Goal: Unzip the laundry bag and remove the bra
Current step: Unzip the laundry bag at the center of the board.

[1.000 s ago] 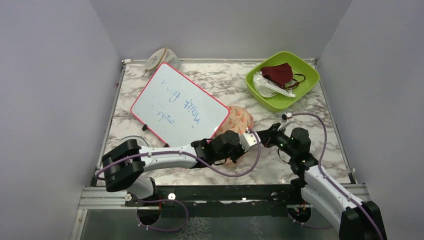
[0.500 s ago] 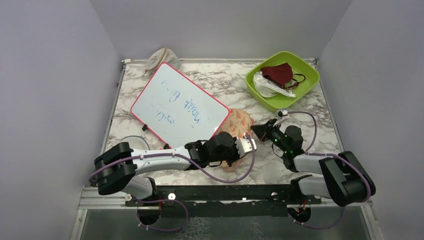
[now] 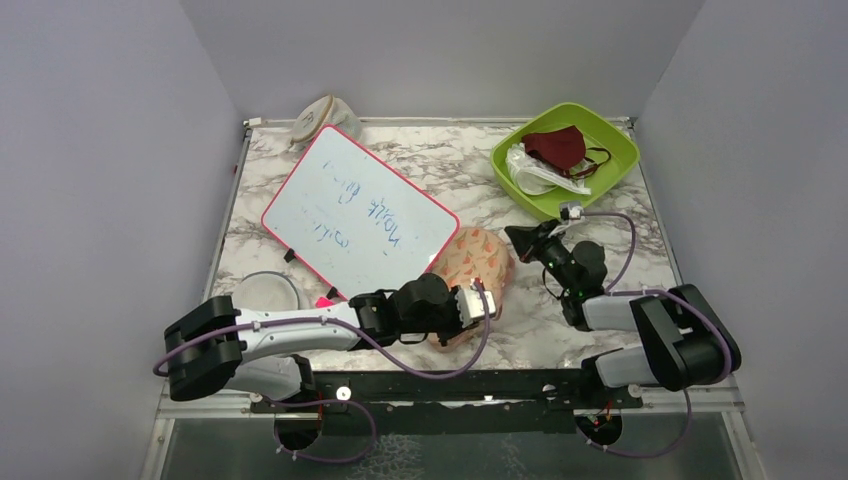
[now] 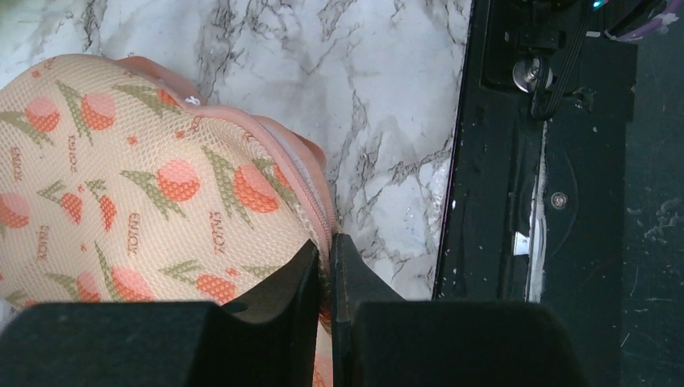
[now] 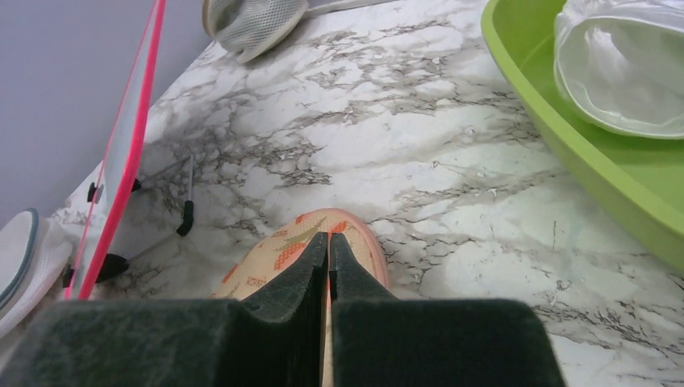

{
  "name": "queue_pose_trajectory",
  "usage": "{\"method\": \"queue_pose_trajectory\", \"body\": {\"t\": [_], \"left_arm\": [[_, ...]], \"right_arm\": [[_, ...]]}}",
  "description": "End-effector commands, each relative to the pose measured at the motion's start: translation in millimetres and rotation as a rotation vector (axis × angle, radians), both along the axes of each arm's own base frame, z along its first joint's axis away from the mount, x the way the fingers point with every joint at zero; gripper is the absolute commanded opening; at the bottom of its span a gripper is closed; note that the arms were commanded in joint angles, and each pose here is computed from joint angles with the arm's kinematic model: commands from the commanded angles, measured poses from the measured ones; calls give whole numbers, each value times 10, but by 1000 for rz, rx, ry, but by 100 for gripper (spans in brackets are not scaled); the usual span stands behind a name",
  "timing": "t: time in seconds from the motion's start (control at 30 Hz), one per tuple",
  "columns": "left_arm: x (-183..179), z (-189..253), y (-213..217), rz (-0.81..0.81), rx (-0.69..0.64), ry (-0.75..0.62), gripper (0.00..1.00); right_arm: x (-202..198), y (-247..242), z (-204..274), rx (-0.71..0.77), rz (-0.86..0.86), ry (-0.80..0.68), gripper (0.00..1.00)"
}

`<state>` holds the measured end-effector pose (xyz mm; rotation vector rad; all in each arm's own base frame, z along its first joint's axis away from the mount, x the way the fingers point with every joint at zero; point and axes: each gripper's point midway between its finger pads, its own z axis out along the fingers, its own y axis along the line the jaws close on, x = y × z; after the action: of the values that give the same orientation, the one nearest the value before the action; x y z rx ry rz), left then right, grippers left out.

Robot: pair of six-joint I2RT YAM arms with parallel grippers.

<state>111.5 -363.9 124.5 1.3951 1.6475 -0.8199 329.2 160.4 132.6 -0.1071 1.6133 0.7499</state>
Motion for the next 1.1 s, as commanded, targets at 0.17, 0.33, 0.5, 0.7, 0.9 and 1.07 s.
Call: {"method": "queue_pose_trajectory", "body": {"t": [0.17, 0.33, 0.5, 0.7, 0.9, 1.07], "left_arm": [[284, 314, 117, 193, -94, -64, 0], [273, 377, 200, 200, -187, -83, 0], [259, 449, 279, 196, -219, -104, 0], [308, 566, 348, 222, -256, -126, 0], [316, 624, 406, 229, -288, -133, 0], [276, 619, 417, 215, -295, -121, 0]], "right_arm": [[-459, 297, 170, -13, 266, 225, 29], [-752, 147, 106, -48, 238, 148, 52], [-947, 157, 55, -26, 287, 11, 60], [-1244, 302, 3, 3, 455, -117, 59], [-1173, 338, -21, -19, 474, -153, 58], [-1040, 360, -18, -51, 471, -185, 54]]}}
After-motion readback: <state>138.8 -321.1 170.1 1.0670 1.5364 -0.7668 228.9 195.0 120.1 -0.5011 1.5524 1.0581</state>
